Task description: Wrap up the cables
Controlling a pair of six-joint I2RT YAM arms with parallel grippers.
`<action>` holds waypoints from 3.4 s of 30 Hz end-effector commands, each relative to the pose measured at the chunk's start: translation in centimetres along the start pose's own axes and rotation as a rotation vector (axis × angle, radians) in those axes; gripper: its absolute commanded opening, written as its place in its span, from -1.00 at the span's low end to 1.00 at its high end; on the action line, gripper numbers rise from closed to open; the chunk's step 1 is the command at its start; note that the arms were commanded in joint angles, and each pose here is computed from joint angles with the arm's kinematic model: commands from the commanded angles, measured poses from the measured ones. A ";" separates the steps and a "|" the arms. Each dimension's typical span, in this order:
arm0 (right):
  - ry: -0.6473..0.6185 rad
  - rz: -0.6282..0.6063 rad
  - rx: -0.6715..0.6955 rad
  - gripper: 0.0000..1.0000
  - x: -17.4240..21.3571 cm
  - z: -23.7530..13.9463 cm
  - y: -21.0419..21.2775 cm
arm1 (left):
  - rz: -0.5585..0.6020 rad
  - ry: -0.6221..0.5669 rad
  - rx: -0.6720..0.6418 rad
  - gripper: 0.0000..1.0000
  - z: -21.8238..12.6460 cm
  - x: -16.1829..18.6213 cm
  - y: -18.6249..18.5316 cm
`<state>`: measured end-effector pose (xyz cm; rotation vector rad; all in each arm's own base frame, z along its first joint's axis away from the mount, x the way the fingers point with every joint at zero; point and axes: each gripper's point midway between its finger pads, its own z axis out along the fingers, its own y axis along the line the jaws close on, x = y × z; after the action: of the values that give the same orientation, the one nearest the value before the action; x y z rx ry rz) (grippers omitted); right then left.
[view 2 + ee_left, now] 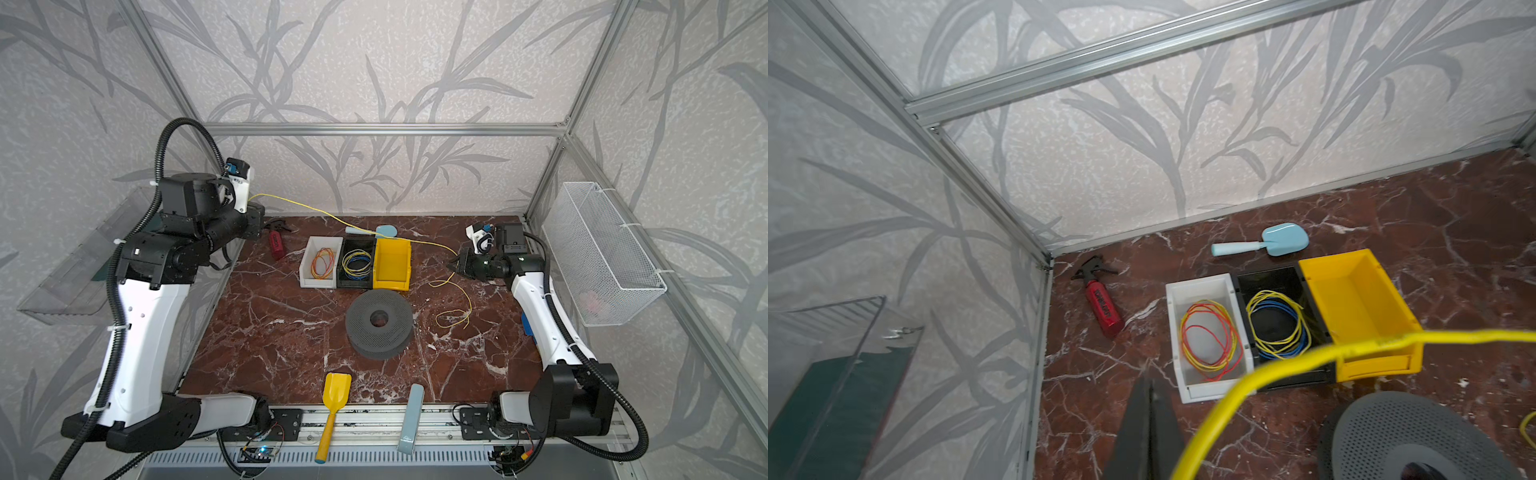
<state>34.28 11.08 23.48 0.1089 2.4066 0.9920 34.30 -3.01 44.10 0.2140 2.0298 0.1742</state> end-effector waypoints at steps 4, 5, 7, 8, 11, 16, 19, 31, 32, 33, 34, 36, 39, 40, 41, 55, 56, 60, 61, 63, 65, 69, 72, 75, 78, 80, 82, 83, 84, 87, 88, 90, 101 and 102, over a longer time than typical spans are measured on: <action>-0.134 0.153 0.252 -1.00 -1.5 -2.2 -7.2 | 0.175 -0.007 -0.420 -1.00 -1.4 -0.3 5.6; -0.140 0.156 0.256 -1.00 -1.7 -2.5 -7.3 | 0.222 0.000 -0.467 -1.00 -1.2 -0.3 5.6; -0.143 0.153 0.255 -1.00 -1.9 -2.7 -7.2 | 0.277 0.014 -0.532 -1.00 -0.9 -0.2 5.7; -0.137 0.153 0.251 -1.00 -1.8 -2.7 -7.1 | 0.295 0.018 -0.545 -1.00 -0.7 -0.2 5.7; -0.122 0.159 0.220 -1.00 -1.6 -2.3 -6.7 | 0.317 0.014 -0.607 -1.00 -0.7 -0.5 6.2; -0.074 0.144 0.166 -1.00 -1.1 -1.0 -5.2 | 0.274 0.026 -0.481 -0.39 -0.2 0.3 4.7; -0.032 0.168 0.085 -1.00 -1.1 0.2 -3.5 | 0.167 0.092 -0.297 0.25 0.4 2.9 1.9; 0.060 0.288 -0.076 -1.00 -2.0 4.9 -0.5 | -0.330 0.283 0.175 0.38 -3.0 15.1 -6.7; 0.060 0.293 -0.075 -1.00 -2.2 5.0 -0.6 | -0.348 0.304 0.181 0.38 -3.5 15.3 -6.7; 0.061 0.290 -0.074 -1.00 -2.5 5.0 -0.5 | -0.361 0.332 0.215 0.38 -4.0 15.4 -7.3; 0.060 0.289 -0.073 -1.00 -2.8 5.1 -0.3 | -0.380 0.357 0.283 0.37 -4.5 15.3 -8.4; 0.051 0.295 -0.083 -1.00 -3.2 5.2 0.0 | -0.453 0.395 0.449 0.37 -5.3 14.9 -11.3; 0.037 0.303 -0.088 -1.00 -4.1 5.4 0.4 | -0.545 0.408 0.718 0.37 -7.1 13.5 -15.3; 0.027 0.298 -0.081 -1.00 -4.5 5.3 0.3 | -0.548 0.398 0.746 0.37 -7.7 13.2 -15.5; 0.025 0.296 -0.074 -1.00 -4.7 5.4 0.3 | -0.535 0.394 0.733 0.38 -8.0 13.2 -15.2; 0.093 0.119 -0.200 -1.00 -3.0 5.3 8.7 | -0.818 0.095 1.032 0.26 -5.0 3.9 -23.3; 0.106 0.112 -0.226 -1.00 -2.6 5.2 9.5 | -0.810 0.081 1.030 0.27 -4.6 3.4 -24.1; 0.141 0.029 -0.285 -1.00 -0.6 4.9 13.2 | -0.794 0.024 0.983 0.32 -2.7 2.4 -26.9; 0.146 0.001 -0.284 -1.00 -0.2 4.7 13.9 | -0.804 0.020 0.961 0.34 -2.0 2.5 -27.2; 0.142 -0.038 -0.292 -1.00 0.4 4.3 15.2 | -0.815 0.018 0.945 0.32 -0.6 2.4 -28.1; 0.130 -0.064 -0.299 -1.00 0.8 4.0 16.0 | -0.828 0.035 0.951 0.24 0.4 2.1 -29.2; 0.143 -0.159 -0.339 -1.00 1.9 3.6 17.6 | -0.838 0.010 0.995 0.22 1.3 0.7 -31.1; 0.168 -0.210 -0.349 -1.00 2.9 3.4 18.2 | -0.834 -0.015 0.972 0.22 2.0 0.2 -31.2; 0.192 -0.259 -0.381 -1.00 3.9 3.1 19.0 | -0.806 -0.018 0.926 0.21 2.8 0.2 -31.1; 0.215 -0.290 -0.409 -1.00 4.7 3.0 19.8 | -0.805 -0.037 0.931 0.19 3.1 -0.1 -31.3; 0.230 -0.313 -0.410 -1.00 5.3 3.1 20.0 | -0.807 -0.049 0.931 0.11 3.4 -0.3 -31.3; 0.238 -0.330 -0.401 -1.00 5.7 3.2 20.1 | -0.808 -0.043 0.943 -0.05 3.5 -0.3 -31.7; 0.240 -0.331 -0.399 -1.00 5.8 3.3 20.0 | -0.809 -0.035 0.944 -0.11 3.6 -0.3 -31.9; 0.240 -0.334 -0.399 -1.00 5.8 3.3 20.0 | -0.809 -0.030 0.950 -0.19 3.7 -0.3 -32.1; 0.240 -0.348 -0.398 -1.00 6.0 3.2 20.1 | -0.808 -0.030 0.953 -0.44 3.7 -0.2 -32.1; 0.240 -0.356 -0.399 -1.00 6.0 3.1 20.1 | -0.807 -0.031 0.950 -0.55 3.7 -0.1 -32.1; 0.246 -0.361 -0.400 -1.00 6.3 3.2 20.2 | -0.808 -0.032 0.942 -0.72 3.7 -0.1 -31.8; 0.225 -0.397 -0.404 -0.53 6.2 2.6 20.8 | -0.813 -0.037 0.925 -1.00 3.3 -0.7 -29.5; 0.221 -0.398 -0.405 -0.36 6.1 2.5 20.9 | -0.816 -0.034 0.928 -1.00 3.1 -0.8 -29.4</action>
<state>28.92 29.52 31.02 -0.5747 2.2970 1.2978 34.99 -32.83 34.85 -0.0496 1.9085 -1.2755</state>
